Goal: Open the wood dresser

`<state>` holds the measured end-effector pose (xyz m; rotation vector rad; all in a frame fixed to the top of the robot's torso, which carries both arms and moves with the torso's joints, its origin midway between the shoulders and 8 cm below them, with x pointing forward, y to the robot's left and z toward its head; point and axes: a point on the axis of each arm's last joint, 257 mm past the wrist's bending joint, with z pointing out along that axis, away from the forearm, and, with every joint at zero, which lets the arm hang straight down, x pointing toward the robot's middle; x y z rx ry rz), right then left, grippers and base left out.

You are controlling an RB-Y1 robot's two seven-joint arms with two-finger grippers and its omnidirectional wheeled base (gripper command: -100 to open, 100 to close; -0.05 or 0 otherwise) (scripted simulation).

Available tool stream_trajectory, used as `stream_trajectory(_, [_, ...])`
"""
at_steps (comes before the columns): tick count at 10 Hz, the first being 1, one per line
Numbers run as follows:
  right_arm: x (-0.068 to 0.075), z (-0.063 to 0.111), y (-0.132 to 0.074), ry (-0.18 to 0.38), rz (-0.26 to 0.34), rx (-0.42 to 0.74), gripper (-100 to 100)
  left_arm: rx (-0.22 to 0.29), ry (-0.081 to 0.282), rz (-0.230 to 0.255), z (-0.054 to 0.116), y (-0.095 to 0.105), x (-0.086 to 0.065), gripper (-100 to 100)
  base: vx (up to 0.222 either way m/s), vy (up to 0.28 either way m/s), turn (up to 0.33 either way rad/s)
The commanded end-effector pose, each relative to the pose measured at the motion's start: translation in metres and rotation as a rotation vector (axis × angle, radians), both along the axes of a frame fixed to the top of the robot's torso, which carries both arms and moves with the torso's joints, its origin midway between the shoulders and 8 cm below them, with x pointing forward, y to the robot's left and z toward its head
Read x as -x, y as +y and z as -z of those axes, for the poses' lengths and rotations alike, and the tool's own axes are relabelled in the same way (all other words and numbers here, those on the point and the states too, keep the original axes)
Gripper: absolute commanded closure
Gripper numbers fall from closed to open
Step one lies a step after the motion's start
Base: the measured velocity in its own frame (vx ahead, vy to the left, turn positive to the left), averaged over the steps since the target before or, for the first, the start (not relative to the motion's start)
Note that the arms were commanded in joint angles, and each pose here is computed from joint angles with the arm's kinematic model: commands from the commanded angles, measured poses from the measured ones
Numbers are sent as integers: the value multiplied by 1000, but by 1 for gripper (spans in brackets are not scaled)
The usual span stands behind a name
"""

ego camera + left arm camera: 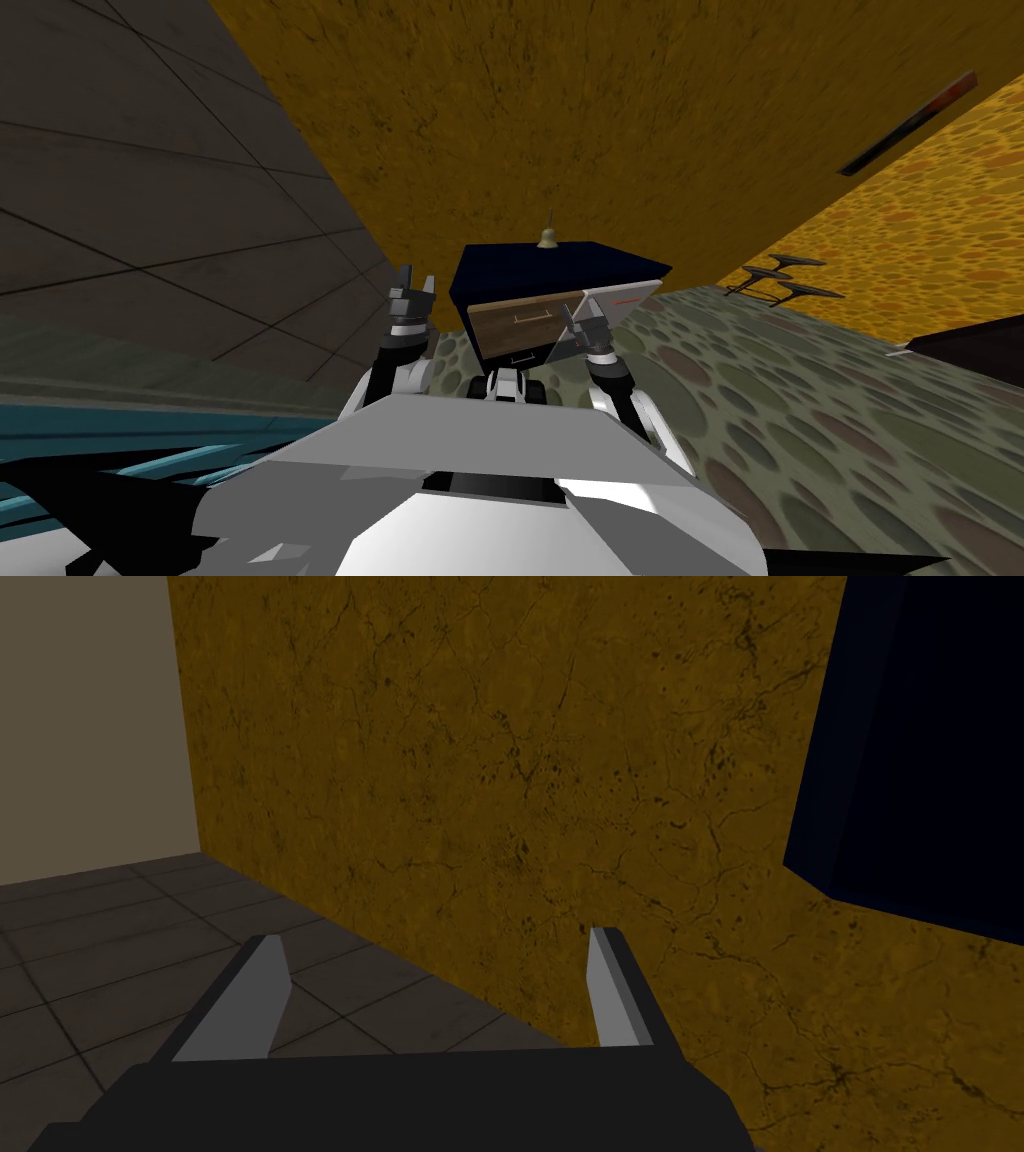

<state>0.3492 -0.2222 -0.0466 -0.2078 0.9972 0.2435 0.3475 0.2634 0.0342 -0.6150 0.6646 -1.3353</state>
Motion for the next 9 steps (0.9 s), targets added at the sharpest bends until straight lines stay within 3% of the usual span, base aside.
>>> stream_trajectory(1, [0,0,0,0,0,1,-100,0,0,0,0,0,0,0,0,0,0])
stream_trajectory(5, [0,0,0,0,0,1,-100,0,0,0,0,0,0,0,3,-6,18])
stream_trajectory(9, [-8,9,2,-15,62,110,-100,0,0,0,0,0,0,0,-15,34,-13])
